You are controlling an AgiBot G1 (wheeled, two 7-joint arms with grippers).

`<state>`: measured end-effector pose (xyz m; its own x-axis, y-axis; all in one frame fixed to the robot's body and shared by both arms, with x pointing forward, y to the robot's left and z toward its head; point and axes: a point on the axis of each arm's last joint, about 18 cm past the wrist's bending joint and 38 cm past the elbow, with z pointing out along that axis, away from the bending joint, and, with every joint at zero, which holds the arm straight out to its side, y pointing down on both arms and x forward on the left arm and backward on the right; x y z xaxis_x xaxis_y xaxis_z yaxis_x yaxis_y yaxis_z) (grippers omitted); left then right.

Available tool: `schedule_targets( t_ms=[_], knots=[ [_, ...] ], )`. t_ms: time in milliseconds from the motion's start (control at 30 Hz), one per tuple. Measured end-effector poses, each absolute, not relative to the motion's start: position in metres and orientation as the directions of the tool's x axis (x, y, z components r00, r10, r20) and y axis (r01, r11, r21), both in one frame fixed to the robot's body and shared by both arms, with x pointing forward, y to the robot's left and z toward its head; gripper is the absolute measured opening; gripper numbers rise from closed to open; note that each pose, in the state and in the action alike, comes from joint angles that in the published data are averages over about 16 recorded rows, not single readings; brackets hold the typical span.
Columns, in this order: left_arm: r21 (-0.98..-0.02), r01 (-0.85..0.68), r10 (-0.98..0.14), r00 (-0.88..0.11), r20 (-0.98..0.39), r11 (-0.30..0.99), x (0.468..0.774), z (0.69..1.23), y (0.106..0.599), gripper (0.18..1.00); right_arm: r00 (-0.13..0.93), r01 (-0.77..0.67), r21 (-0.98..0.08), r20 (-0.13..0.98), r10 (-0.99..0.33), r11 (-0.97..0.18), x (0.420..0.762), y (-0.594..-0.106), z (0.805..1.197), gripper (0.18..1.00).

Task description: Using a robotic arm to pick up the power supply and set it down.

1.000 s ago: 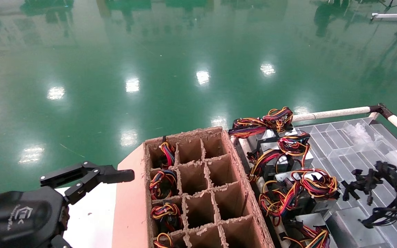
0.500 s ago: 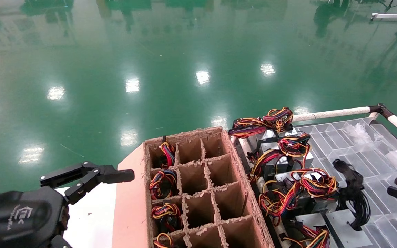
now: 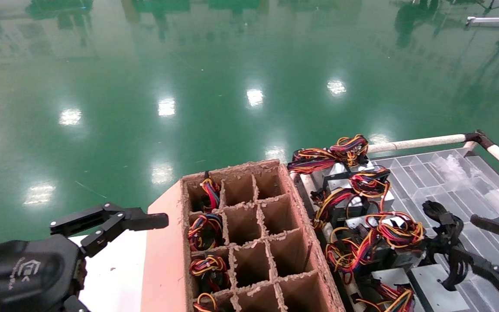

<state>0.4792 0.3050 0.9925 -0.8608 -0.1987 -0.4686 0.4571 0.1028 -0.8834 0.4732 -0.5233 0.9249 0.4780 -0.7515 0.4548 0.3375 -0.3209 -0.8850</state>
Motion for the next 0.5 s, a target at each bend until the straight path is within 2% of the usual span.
schedule_targets(
  t_ms=[333, 500],
  knots=[
    [-0.883, 0.457, -0.199, -0.861, -0.469, 0.103, 0.479, 0.993, 0.305, 1.001, 0.556, 0.375, -0.885, 0.454, -0.696, -0.278, 0.483, -0.489, 0.936, 0.755],
    [-0.883, 0.457, -0.199, -0.861, -0.469, 0.103, 0.479, 0.993, 0.305, 1.001, 0.598, 0.392, -0.884, 0.455, -0.66, -0.254, 0.487, -0.47, 0.942, 0.845]
  ],
)
